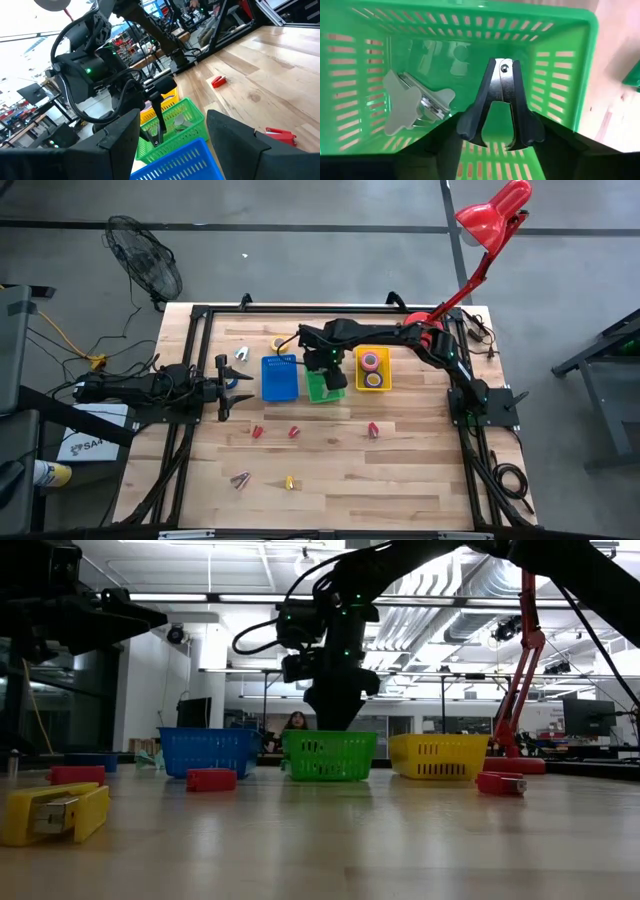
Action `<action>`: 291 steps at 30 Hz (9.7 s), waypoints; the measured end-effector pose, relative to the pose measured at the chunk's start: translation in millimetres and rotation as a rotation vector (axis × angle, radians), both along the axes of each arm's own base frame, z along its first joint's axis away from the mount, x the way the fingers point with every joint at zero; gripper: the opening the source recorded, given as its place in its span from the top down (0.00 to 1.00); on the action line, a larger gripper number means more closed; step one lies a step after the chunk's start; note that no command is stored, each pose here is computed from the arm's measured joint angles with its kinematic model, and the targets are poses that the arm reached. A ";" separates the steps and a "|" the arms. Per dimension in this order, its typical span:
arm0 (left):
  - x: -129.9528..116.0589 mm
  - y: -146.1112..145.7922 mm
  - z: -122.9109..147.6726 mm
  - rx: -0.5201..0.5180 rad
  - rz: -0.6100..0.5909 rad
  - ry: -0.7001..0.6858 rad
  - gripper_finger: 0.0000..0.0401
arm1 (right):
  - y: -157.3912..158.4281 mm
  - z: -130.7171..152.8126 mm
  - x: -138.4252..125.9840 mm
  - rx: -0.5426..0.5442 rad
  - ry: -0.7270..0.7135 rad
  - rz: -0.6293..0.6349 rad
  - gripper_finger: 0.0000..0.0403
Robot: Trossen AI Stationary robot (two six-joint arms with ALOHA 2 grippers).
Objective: Pick and place Stapler, Stapler remover, tape
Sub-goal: Put the black staple remover into the green bin, then put the right red stapler into the blue bin
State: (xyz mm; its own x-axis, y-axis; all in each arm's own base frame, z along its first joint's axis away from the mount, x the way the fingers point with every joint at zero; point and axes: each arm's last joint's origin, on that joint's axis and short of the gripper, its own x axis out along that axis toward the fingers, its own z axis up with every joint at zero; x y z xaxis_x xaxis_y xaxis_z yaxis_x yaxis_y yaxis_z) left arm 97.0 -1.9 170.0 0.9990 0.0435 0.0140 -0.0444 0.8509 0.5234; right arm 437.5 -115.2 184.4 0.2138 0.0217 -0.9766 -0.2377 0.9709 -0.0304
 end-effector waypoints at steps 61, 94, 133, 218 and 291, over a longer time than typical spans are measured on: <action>0.0 0.0 0.1 0.000 -0.001 0.000 0.43 | 78.4 74.9 -36.3 -0.027 0.063 -0.742 0.34; 0.0 0.0 0.0 0.000 -0.001 0.000 0.43 | 139.8 87.1 -61.1 -0.021 0.171 -1.217 0.34; 0.0 0.0 0.0 0.000 0.000 0.000 0.43 | 172.2 52.8 -126.2 0.339 0.256 -1.363 0.35; 0.0 0.0 0.1 0.000 -0.002 0.000 0.43 | 191.9 -46.1 -140.0 0.234 0.118 -1.240 0.35; 0.0 -0.1 0.0 0.000 -0.002 0.000 0.43 | 192.5 -50.5 -139.0 0.197 0.207 -1.131 0.76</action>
State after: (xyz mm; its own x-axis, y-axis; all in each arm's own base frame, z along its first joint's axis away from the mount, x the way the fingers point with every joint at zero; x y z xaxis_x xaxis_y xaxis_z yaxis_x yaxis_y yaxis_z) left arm 97.0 -1.9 170.0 0.9990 0.0416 0.0141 -0.0428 0.8511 0.5232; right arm 298.5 77.4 133.9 0.0456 0.0762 -0.9960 0.7834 0.6160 0.0830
